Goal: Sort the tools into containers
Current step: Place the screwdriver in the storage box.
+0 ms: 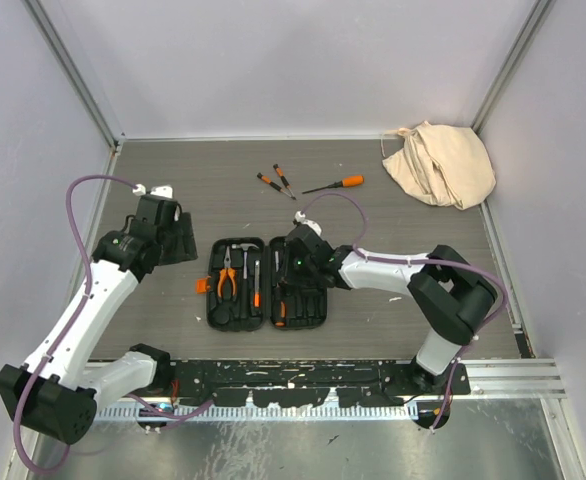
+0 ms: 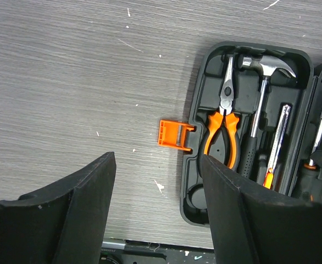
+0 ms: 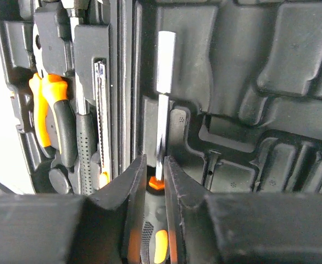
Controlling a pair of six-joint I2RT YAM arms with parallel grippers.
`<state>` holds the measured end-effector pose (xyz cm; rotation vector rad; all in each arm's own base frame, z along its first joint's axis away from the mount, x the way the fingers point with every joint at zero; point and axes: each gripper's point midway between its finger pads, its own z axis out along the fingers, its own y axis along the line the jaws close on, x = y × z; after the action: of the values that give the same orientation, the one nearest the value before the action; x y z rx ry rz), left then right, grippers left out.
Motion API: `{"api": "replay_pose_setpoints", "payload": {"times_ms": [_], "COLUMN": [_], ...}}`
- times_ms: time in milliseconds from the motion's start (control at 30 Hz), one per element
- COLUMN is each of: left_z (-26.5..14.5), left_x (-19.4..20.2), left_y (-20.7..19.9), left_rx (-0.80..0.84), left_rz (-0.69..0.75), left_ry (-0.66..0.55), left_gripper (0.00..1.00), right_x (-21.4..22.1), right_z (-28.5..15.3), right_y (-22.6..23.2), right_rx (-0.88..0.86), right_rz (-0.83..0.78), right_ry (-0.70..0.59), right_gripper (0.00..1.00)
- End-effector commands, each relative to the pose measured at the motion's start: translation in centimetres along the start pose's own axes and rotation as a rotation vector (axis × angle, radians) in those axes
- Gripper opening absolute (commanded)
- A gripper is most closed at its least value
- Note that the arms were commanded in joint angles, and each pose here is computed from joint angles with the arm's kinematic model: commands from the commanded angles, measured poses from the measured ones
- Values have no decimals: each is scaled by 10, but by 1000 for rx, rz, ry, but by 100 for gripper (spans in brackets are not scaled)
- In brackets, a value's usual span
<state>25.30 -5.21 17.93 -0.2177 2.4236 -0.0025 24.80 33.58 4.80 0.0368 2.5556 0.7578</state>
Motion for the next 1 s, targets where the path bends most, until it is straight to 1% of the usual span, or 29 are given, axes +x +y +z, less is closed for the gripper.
{"api": "replay_pose_setpoints", "payload": {"times_ms": [0, 167, 300, 400, 500, 567, 633, 767, 867, 900, 967], "left_z": [-1, 0, -2, -5, -2, 1, 3, 9, 21, 24, 27], "left_x": [-13, -13, -16, -17, -22, -21, -19, -18, -12, -9, -8], "left_y": [-8, -12, -20, -32, -52, -66, -82, -117, -145, -154, -173], "left_rx": [37, 57, 92, 151, 212, 233, 247, 277, 288, 294, 309], "left_rz": [-24, -12, -10, -35, -55, -43, -19, 20, 51, 60, 75], "left_ry": [-45, -37, -31, -15, -21, -10, 4, 9, 36, 44, 55], "left_gripper": [65, 65, 63, 62, 61, 60, 59, 58, 58, 57, 56], "right_x": [-7, -15, -25, -36, -40, -39, -33, -27, -25, -23, -17], "right_z": [-2, -12, -27, -42, -51, -55, -57, -65, -69, -70, -70], "right_y": [8, 10, 5, 0, -1, 0, 1, -4, -5, -4, 1], "right_rx": [-23, -19, -2, 2, -9, -25, -57, -95, -108, -120, -155], "right_rz": [11, 2, -20, -31, -66, -78, -91, -54, -15, -7, 11], "right_ry": [-40, -72, -129, -189, -209, -209, -200, -227, -230, -223, -200], "right_gripper": [28, 35, 36, 37, 36, 34, 35, 37, 37, 37, 32]}}
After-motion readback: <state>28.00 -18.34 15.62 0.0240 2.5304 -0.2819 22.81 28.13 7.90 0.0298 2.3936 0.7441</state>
